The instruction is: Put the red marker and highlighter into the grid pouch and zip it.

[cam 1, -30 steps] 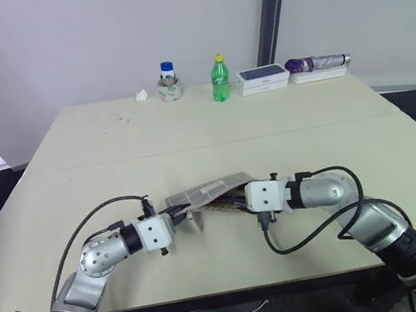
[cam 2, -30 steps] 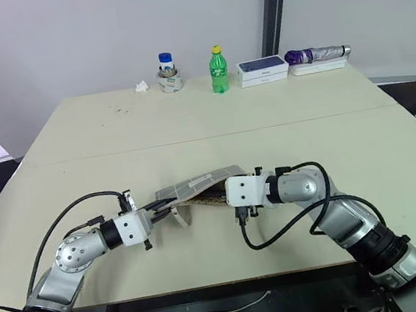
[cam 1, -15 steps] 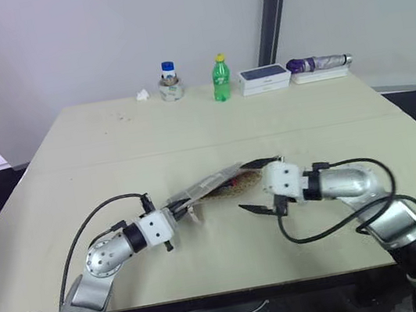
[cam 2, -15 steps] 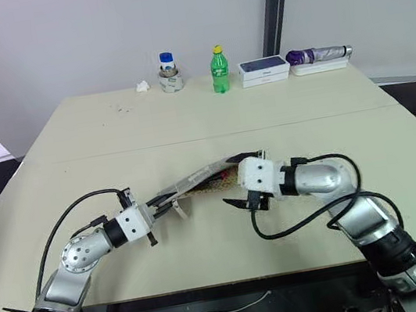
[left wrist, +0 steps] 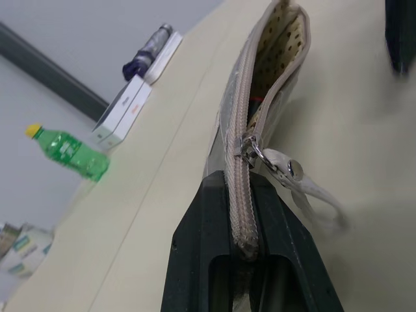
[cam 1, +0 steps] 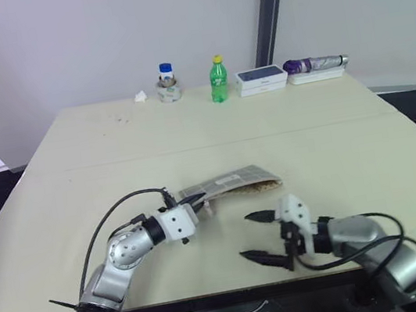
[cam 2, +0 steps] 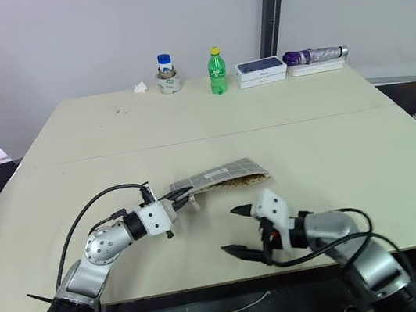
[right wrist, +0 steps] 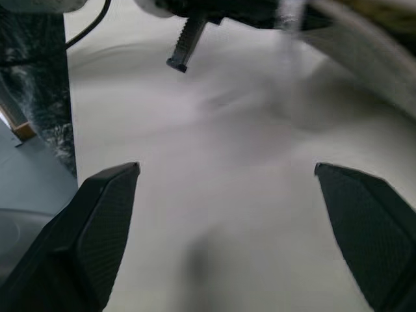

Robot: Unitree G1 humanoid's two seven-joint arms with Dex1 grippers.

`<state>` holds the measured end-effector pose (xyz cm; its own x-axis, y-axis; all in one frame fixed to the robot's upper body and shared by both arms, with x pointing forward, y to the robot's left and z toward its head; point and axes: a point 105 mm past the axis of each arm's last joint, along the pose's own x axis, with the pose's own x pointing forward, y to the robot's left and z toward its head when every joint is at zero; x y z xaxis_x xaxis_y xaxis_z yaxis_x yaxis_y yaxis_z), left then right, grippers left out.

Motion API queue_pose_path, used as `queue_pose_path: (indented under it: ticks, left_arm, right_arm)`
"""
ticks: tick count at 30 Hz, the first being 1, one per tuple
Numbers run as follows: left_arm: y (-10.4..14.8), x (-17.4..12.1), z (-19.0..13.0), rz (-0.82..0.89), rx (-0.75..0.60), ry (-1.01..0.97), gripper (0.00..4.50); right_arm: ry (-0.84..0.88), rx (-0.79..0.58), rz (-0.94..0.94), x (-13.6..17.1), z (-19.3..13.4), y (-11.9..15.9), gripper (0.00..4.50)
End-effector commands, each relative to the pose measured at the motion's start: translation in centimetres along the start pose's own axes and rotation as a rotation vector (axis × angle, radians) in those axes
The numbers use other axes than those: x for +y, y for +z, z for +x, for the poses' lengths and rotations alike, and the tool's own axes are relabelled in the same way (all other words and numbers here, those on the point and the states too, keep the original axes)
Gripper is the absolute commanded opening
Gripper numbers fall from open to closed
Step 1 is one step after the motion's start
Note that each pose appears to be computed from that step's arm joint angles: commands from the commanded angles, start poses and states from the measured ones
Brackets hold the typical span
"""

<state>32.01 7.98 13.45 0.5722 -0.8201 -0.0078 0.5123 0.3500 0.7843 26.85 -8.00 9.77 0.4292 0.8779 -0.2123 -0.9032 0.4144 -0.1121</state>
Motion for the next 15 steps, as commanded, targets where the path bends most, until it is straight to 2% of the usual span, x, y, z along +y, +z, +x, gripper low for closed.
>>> queue_pose_path:
  ticks: [1, 5, 15]
  left_arm:
    - [1.7, 0.5, 0.4, 0.056, -0.046, -0.005, 0.0]
    - [1.5, 0.3, 0.5, 0.086, -0.025, -0.038, 0.0]
    - [1.8, 1.0, 0.9, 0.007, -0.033, 0.025, 0.0]
  right_arm:
    - [-0.097, -0.032, -0.047, -1.6, 1.2, 0.9, 4.48]
    - [-0.097, -0.144, 0.037, -1.7, 3.2, 2.4, 4.48]
    - [-0.029, -0.187, 0.052, -1.2, 5.2, 3.5, 4.48]
